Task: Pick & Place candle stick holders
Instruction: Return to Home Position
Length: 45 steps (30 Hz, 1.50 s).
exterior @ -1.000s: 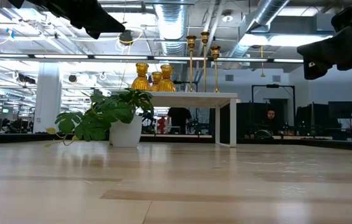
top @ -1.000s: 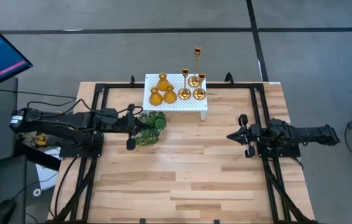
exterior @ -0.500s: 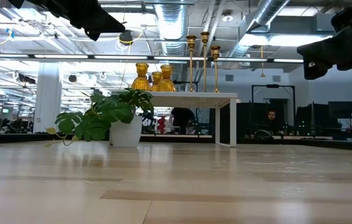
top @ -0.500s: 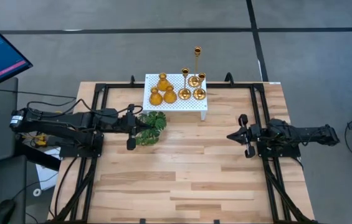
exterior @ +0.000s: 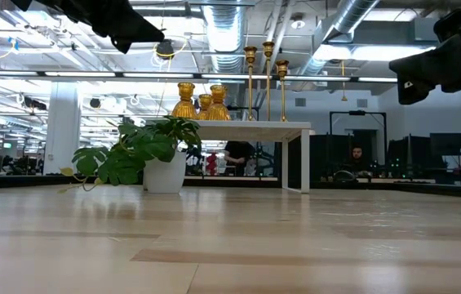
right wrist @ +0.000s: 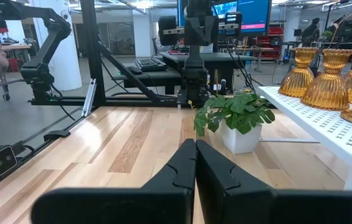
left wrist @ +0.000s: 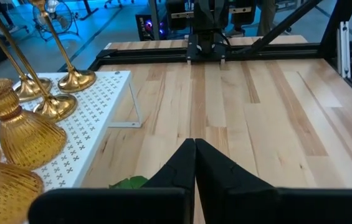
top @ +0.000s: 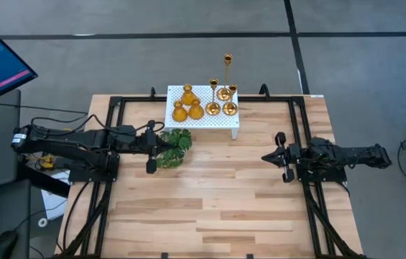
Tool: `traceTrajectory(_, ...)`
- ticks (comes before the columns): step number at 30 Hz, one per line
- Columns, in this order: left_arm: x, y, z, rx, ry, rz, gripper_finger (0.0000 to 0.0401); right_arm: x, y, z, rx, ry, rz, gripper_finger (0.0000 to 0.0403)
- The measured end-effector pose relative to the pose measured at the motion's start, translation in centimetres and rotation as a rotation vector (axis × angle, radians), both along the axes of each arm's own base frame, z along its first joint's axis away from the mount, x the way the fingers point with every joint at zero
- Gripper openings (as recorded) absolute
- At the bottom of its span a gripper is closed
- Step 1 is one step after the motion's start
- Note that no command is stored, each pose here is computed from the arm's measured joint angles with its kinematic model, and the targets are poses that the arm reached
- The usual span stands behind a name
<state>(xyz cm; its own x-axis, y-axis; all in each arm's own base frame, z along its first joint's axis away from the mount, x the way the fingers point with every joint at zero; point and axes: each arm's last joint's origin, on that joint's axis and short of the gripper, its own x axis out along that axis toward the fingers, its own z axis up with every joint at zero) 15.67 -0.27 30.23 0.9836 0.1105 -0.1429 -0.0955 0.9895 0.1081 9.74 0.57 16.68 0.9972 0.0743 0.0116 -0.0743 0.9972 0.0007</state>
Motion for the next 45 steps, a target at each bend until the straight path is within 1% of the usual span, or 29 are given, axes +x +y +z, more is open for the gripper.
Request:
traceTrajectory(4, -0.1, 0.0, 0.1, -0.061, -0.012, 0.009, 0.0008, 0.0, 0.0, 0.0, 0.000, 0.000, 0.000, 0.0000)
traceTrajectory(7, -0.8, 0.0, 0.5, -0.063, -0.043, 0.008, 0.0008, 0.0, 0.0, 0.0, 0.000, 0.000, 0.000, 0.0000)
traceTrajectory(11, -2.3, 0.1, 1.3, -0.070, -0.110, 0.002, 0.0008, 0.0, 0.0, 0.0, 0.000, 0.000, 0.000, 0.0000)
traceTrajectory(18, -4.5, 0.0, 1.7, -0.079, -0.142, -0.082, 0.0008, 0.0, 0.0, 0.0, 0.000, 0.001, 0.000, 0.0000)
traceTrajectory(26, -5.7, 0.0, 1.9, -0.083, -0.164, -0.085, 0.0008, 0.0, 0.0, 0.0, 0.000, 0.001, 0.000, 0.0000)
traceTrajectory(39, -8.7, 0.1, 2.0, -0.083, -0.222, -0.090, 0.0008, 0.0, 0.0, 0.0, 0.000, 0.001, 0.000, 0.0000)
traceTrajectory(45, -9.6, 0.2, 1.9, -0.100, -0.234, -0.089, 0.0008, 0.0, 0.0, 0.0, 0.000, 0.001, 0.000, 0.0000)
